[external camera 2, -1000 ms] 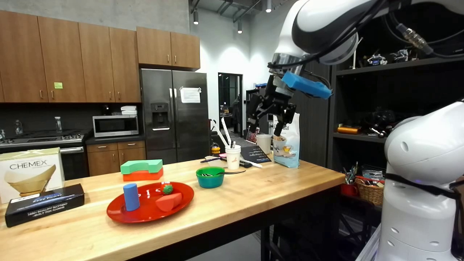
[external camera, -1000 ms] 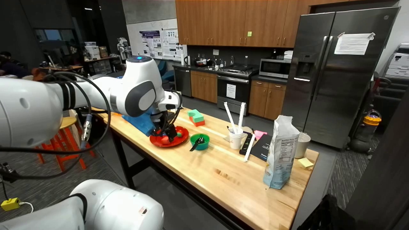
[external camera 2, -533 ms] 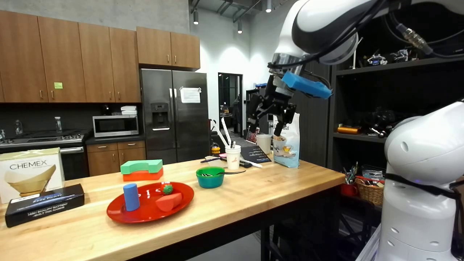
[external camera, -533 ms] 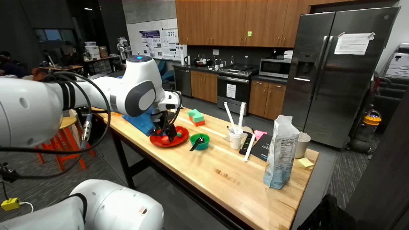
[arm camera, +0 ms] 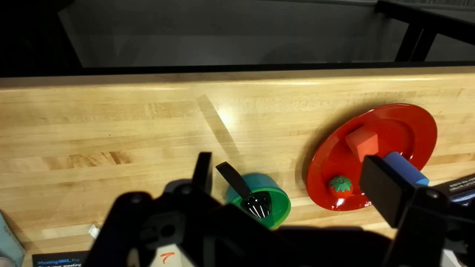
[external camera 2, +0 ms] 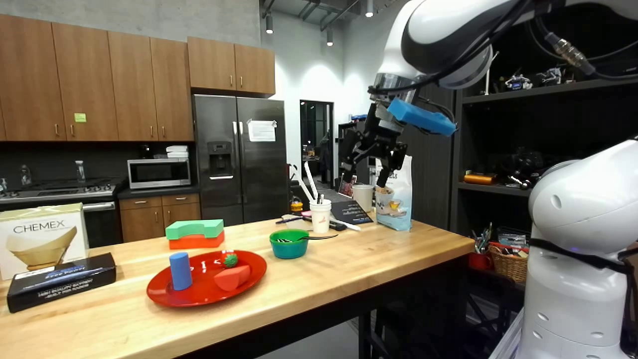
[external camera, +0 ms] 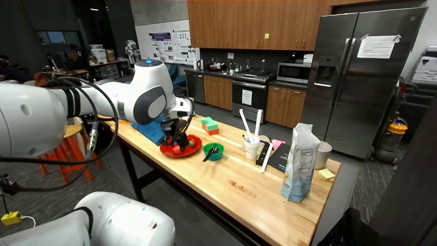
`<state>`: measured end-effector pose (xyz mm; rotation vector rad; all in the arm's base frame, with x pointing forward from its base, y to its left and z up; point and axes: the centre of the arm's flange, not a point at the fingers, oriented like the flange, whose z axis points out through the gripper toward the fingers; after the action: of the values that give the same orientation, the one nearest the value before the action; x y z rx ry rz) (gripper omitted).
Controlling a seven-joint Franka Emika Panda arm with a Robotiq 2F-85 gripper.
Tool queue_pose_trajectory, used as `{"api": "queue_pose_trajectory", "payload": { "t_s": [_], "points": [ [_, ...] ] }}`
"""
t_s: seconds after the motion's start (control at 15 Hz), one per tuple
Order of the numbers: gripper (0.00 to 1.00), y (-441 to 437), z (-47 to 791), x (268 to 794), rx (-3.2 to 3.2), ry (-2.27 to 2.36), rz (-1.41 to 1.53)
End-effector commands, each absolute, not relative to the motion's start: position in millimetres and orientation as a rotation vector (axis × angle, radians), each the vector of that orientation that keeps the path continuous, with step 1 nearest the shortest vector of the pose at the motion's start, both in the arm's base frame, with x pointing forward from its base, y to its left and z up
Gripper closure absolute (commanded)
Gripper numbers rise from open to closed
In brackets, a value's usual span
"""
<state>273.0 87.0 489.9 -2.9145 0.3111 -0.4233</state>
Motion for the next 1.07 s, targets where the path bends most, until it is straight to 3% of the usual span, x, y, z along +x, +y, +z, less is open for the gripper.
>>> {"api": "queue_pose_trajectory", "payload": {
  "t_s": [0.0,0.73,0.8,1.0],
  "points": [
    [0.00,87.0,489.9,273.0,-2.915,0.311,-0.423],
    [0.00,70.6,491.5,270.1,-3.029,-0.227,-0.490],
    [0.00,128.6,471.1,324.5,-3.025,-0.288,-0.488],
    [0.00,164.9,457.9,345.7,-2.964,-0.427,-0.539]
  ]
}}
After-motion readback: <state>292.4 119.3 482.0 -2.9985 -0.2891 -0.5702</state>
